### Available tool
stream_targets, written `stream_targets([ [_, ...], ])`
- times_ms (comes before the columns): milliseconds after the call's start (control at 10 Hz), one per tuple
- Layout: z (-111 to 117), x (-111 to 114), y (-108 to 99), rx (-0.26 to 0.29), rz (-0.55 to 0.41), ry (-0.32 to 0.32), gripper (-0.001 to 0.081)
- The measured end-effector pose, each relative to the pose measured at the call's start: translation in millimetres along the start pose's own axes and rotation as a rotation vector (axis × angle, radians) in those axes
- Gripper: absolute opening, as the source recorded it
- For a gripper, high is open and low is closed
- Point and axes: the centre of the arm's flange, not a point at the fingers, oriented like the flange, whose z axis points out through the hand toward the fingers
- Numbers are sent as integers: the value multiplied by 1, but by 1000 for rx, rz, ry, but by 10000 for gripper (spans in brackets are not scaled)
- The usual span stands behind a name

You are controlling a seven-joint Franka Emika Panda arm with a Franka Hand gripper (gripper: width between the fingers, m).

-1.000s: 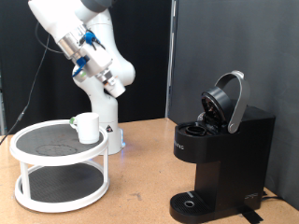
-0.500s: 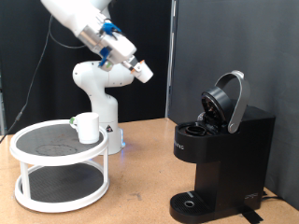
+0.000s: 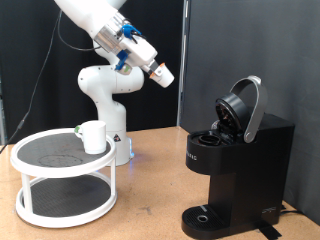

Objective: Make a cup of coffee with the keurig machine

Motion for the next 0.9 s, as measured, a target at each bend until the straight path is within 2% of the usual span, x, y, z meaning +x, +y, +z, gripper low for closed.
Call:
stream_targets([
  [400,22,-32,15,-18,34,31,379],
  [900,34,-47,19,21,34,7,379],
])
